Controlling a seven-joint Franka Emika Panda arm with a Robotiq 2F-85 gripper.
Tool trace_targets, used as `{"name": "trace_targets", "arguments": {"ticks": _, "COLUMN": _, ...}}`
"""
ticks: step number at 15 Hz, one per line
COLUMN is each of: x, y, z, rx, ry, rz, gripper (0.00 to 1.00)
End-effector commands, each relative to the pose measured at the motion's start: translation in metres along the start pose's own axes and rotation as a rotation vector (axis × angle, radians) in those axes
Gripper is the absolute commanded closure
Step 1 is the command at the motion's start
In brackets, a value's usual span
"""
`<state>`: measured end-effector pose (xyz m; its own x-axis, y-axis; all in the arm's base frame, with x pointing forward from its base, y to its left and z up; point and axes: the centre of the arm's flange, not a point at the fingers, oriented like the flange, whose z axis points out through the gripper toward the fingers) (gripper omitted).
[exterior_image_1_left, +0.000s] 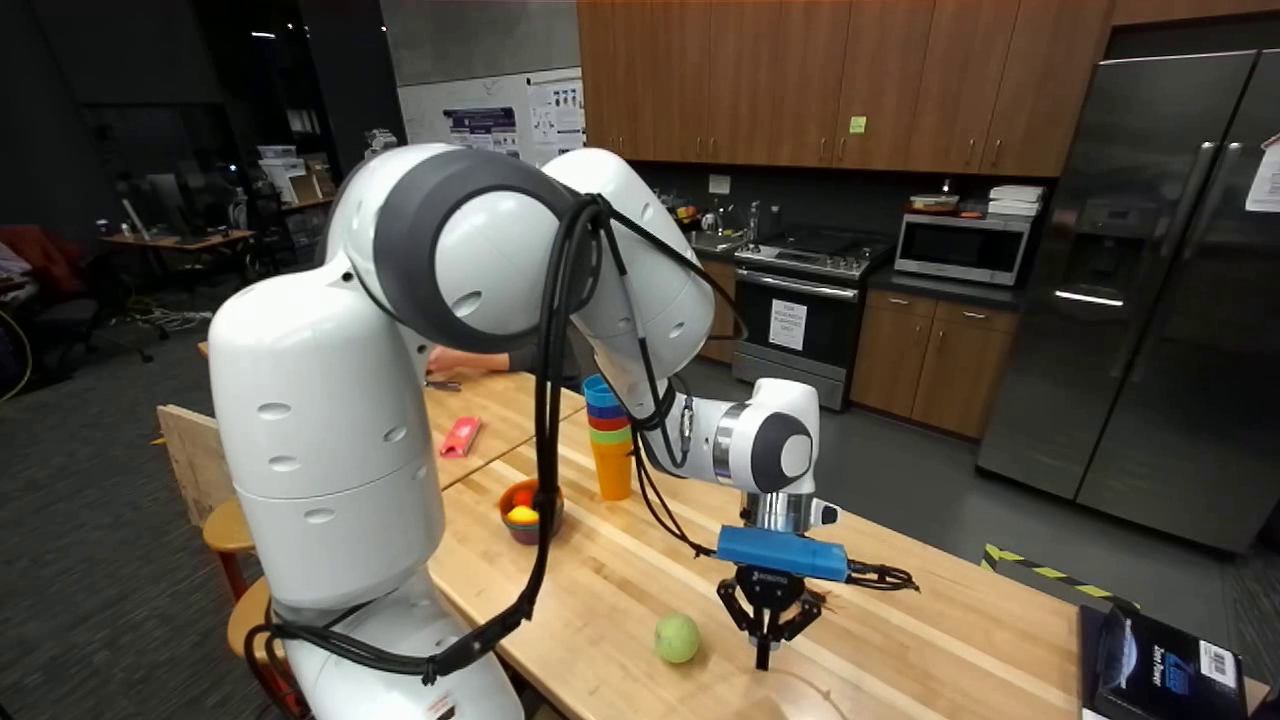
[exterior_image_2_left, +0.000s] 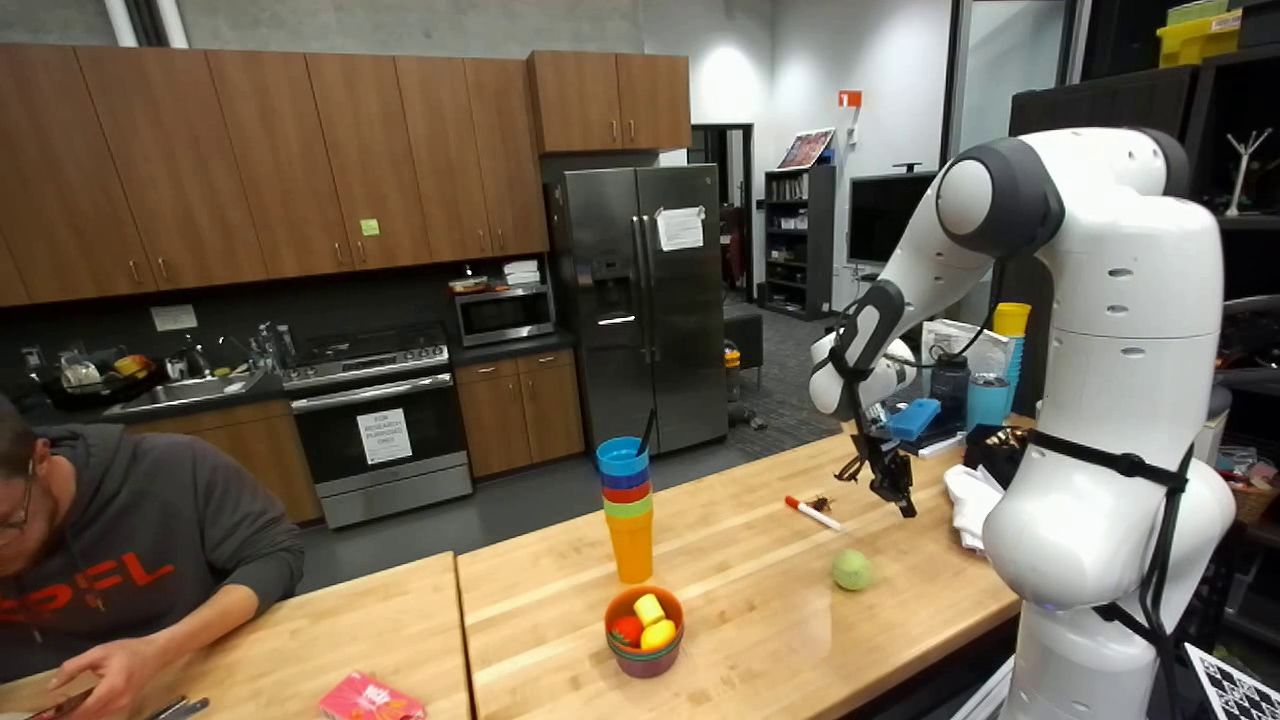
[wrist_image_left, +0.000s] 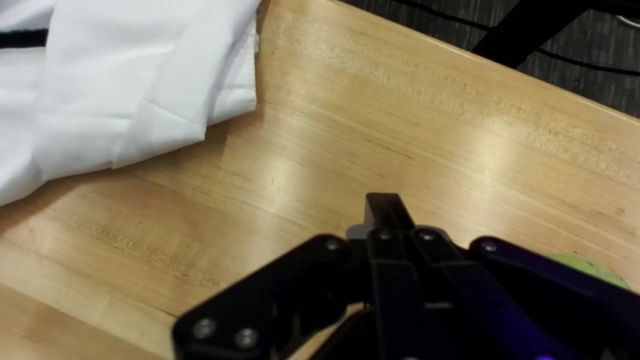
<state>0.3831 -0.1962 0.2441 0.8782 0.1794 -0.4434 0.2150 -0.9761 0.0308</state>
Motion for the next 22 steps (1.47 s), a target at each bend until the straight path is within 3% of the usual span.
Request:
{"name": "trace_targets", "arguments": {"ticks": 1, "x": -0.015, "y": -0.008, "z": 0.005, "rx": 0.039, "ry": 0.024, "rz": -0.014, "gripper": 1.00}}
{"name": "trace_targets", "arguments": {"ticks": 10, "x": -0.020, "y": -0.041, "z": 0.040, "rx": -0.010, "ry": 0.208, "rz": -0.047, "gripper": 1.00}}
{"name": "trace_targets", "arguments": {"ticks": 16, "x": -0.025, "y": -0.067, "z": 0.053, "rx": -0.029, "ry": 0.259, "rz": -0.090, "gripper": 1.00}}
{"name": "trace_targets", "arguments": {"ticks": 22, "x": -0.012, "y": -0.085, "z": 0.039, "rx": -0.060, "ry": 0.304, "rz": -0.131, "gripper": 1.00}}
